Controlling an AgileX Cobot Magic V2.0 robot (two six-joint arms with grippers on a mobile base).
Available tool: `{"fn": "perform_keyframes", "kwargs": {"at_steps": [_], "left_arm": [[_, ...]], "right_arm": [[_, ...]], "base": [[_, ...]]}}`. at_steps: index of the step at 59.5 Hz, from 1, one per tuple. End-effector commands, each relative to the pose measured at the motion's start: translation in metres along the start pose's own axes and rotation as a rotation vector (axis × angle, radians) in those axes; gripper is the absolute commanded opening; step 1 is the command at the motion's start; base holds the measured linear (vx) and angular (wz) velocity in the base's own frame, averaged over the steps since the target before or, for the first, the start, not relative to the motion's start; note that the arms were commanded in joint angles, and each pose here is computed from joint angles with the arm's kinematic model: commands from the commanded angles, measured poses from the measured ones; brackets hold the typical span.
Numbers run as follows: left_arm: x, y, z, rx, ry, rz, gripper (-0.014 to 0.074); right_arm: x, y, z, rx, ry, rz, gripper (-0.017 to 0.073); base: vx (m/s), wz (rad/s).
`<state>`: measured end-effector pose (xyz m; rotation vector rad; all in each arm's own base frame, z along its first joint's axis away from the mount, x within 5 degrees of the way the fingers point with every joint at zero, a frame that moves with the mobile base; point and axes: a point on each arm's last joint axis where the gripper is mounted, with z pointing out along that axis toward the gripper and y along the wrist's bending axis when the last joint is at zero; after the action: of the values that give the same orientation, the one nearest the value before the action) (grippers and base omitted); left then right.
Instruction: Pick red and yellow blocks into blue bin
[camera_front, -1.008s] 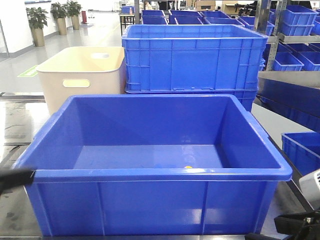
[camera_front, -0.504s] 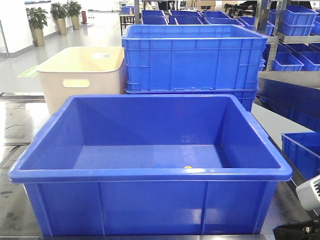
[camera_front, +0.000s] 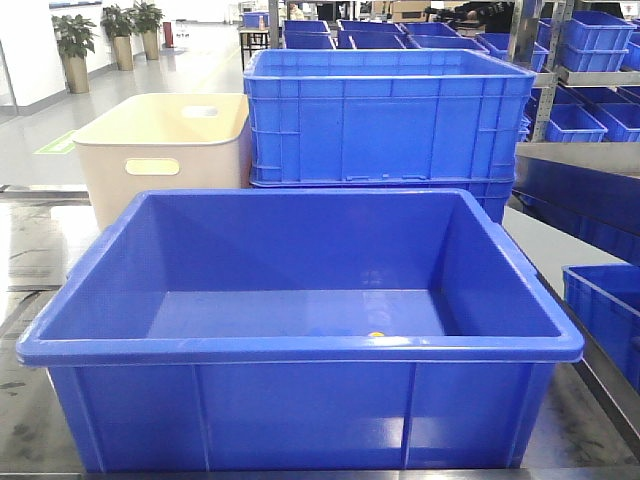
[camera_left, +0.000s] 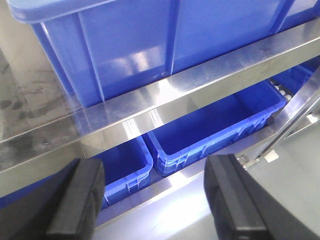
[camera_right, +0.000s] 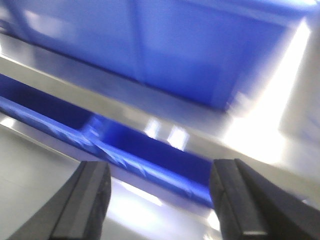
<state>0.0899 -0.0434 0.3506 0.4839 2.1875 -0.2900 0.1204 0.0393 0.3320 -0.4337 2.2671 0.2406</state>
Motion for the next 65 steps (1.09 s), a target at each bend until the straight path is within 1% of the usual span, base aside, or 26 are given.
{"fn": "perform_keyframes", "kwargs": {"at_steps": [1,5,10,14,16,19,26,34,42,43,48,65], "left_arm": [[-0.013,-0.0012,-0.0054,0.008,-0.102,-0.006,0.0533],[-0.0135,-0.0011,-0.0055,0.007,-0.108,-0.006,0.0533],[-0.0134,-0.0009,-0.0055,0.005,-0.107,-0.011,0.0522],[-0.0133,0.0004,-0.0055,-0.008,-0.106,-0.043,0.049],[-0.0132,0.0015,-0.0055,-0.019,-0.105,-0.06,0.0467],[-0.0129,0.0036,-0.0053,-0.041,-0.104,-0.071,0.0429],[-0.0122,0.0074,-0.0053,-0.082,-0.1,-0.089,0.0309],[-0.0122,0.0072,-0.0053,-0.08,-0.1,-0.095,0.0162],[-0.0132,0.0072,-0.0054,-0.08,-0.111,-0.095,0.0046],[-0.0131,0.0072,-0.0054,-0.08,-0.11,-0.095,0.0036],[-0.0129,0.0072,-0.0054,-0.08,-0.107,-0.095,-0.001],[-0.0129,0.0072,-0.0054,-0.08,-0.107,-0.095,-0.0008]], "right_arm": [[-0.0048,-0.0049,-0.0082,0.065,-0.032,0.041,0.0475],[-0.0027,-0.0048,-0.009,0.066,-0.015,0.063,0.0475],[-0.0018,-0.0042,-0.0094,0.061,-0.008,0.065,0.0475],[-0.0014,-0.0042,-0.0094,0.061,-0.003,0.063,0.0469],[-0.001,-0.0041,-0.0094,0.06,0.001,0.053,0.0459],[-0.0005,-0.004,-0.0094,0.059,0.007,0.047,0.0437],[0.0,-0.0039,-0.0094,0.058,0.012,0.047,0.0331],[0.0,-0.0039,-0.0094,0.058,0.012,0.047,0.016],[-0.0012,-0.0042,-0.0094,0.06,-0.001,0.046,-0.0008],[-0.0013,-0.0042,-0.0094,0.061,-0.002,0.048,-0.0017],[-0.0008,-0.0041,-0.0094,0.06,0.004,0.051,-0.0015],[-0.0005,-0.004,-0.0094,0.059,0.007,0.051,-0.0013]], "base": [[0.0,0.0],[0.0,0.0],[0.0,0.0],[0.0,0.0],[0.0,0.0],[0.0,0.0],[0.0,0.0],[0.0,0.0],[0.0,0.0],[0.0,0.0],[0.0,0.0],[0.0,0.0]]}}
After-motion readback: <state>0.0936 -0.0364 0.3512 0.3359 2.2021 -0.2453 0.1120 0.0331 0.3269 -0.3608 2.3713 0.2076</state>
